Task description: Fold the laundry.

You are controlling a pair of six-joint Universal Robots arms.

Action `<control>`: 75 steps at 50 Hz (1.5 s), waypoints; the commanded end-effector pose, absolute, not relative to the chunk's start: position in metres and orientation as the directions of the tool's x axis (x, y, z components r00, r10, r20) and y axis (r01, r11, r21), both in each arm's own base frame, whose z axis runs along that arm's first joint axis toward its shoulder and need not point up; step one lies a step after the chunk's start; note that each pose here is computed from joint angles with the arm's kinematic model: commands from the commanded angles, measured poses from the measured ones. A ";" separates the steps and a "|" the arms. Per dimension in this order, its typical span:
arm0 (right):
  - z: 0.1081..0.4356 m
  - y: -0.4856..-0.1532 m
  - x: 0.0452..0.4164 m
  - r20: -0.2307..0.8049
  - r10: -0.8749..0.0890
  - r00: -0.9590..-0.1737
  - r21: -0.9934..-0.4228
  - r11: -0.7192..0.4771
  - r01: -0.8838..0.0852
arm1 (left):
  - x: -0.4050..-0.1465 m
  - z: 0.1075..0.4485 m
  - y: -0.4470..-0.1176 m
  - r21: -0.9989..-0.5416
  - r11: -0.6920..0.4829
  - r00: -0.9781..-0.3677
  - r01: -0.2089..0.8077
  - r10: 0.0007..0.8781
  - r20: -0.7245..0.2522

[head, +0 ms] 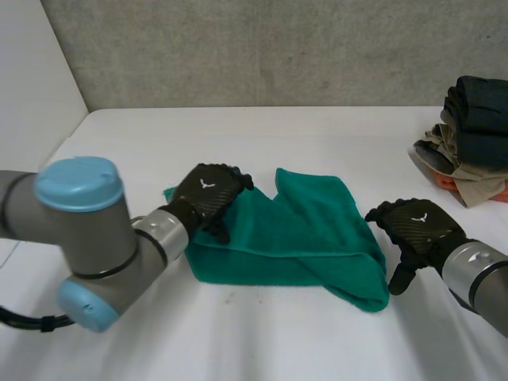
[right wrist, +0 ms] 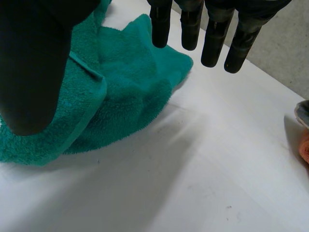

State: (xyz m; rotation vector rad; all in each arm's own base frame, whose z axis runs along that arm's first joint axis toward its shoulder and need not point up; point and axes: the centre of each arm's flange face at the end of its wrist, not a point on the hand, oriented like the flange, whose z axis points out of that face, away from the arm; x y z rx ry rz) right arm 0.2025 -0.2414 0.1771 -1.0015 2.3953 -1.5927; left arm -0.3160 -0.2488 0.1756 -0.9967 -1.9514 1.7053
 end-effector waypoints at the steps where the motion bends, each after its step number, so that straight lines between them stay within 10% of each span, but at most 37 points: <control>1: 0.170 -0.238 0.211 0.288 -0.574 -0.766 -0.865 0.188 -0.466 | -0.341 0.133 -0.262 -0.930 0.004 -0.620 0.368 0.747 -0.242; 41: 0.158 -0.240 0.210 0.281 -0.576 -0.768 -0.858 0.208 -0.470 | -0.356 0.108 -0.289 -0.926 -0.021 -0.618 0.376 0.739 -0.268; 59: 0.187 -0.258 0.209 0.164 -0.535 -0.829 -0.878 0.304 -0.370 | -0.319 0.272 -0.255 -0.933 -0.246 -0.777 0.262 0.520 -0.355; 67: 0.183 -0.250 0.219 -0.033 -0.661 -0.749 -0.800 0.467 -0.376 | -0.304 0.316 -0.232 -0.908 -0.347 -0.792 0.234 0.473 -0.385; 75: 0.177 -0.257 0.222 -0.020 -0.669 -0.743 -0.838 0.417 -0.353 | -0.298 0.330 -0.229 -0.882 -0.391 -0.796 0.263 0.429 -0.428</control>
